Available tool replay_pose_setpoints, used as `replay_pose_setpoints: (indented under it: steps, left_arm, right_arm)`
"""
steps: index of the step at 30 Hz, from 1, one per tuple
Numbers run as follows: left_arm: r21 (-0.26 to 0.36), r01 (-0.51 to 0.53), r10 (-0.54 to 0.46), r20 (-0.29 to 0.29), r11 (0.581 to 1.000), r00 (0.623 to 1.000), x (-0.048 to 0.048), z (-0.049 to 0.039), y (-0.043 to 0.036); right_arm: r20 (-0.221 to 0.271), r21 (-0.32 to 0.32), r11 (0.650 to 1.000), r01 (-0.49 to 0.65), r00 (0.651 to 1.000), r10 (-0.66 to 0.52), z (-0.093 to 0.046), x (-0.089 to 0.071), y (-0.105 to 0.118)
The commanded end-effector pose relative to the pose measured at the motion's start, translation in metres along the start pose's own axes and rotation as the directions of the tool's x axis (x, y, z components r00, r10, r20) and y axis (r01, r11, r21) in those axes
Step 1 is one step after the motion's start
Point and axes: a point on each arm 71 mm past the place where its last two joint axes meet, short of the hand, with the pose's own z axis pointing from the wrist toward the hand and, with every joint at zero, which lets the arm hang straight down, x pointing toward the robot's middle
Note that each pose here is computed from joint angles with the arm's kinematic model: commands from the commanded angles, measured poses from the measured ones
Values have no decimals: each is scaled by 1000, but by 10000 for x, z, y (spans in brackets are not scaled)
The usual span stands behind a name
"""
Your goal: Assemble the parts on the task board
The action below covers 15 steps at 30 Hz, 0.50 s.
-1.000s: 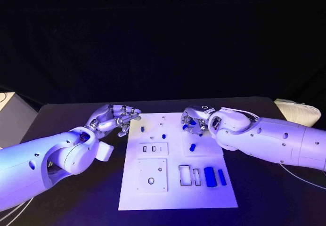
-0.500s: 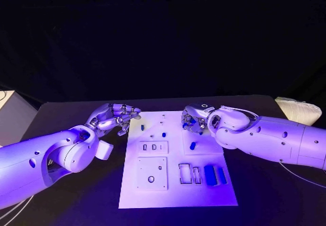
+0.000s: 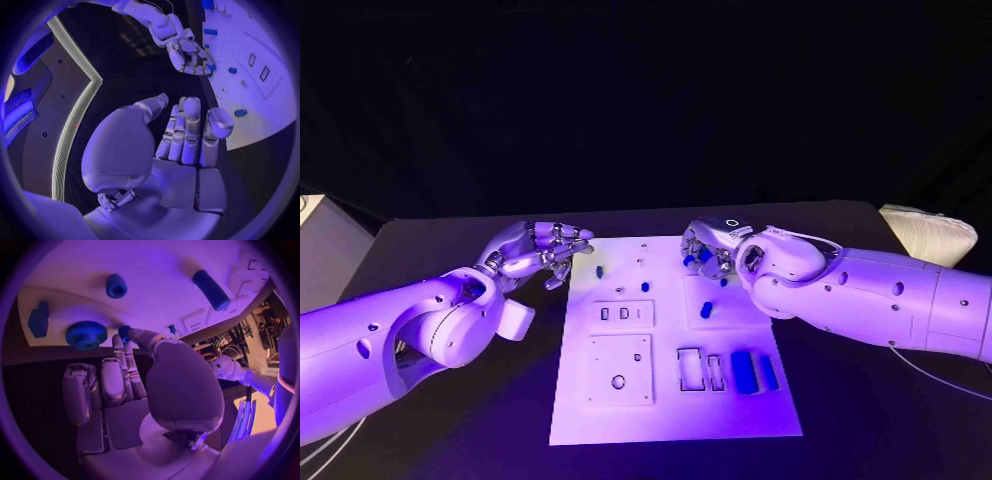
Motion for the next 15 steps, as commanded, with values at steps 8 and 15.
replay_pose_setpoints:
  steps: [8, 15]
  left_arm:
    - [20, -13, 13, 2, 1000, 1000, -33, 2, -14]
    - [27, 0, 0, -13, 1000, 1000, 2, -11, -35]
  right_arm:
    - [120, 25, 1000, -2, 993, -1, 13, -122, 64]
    - [143, 4, 1000, -10, 990, 10, 84, -150, 176]
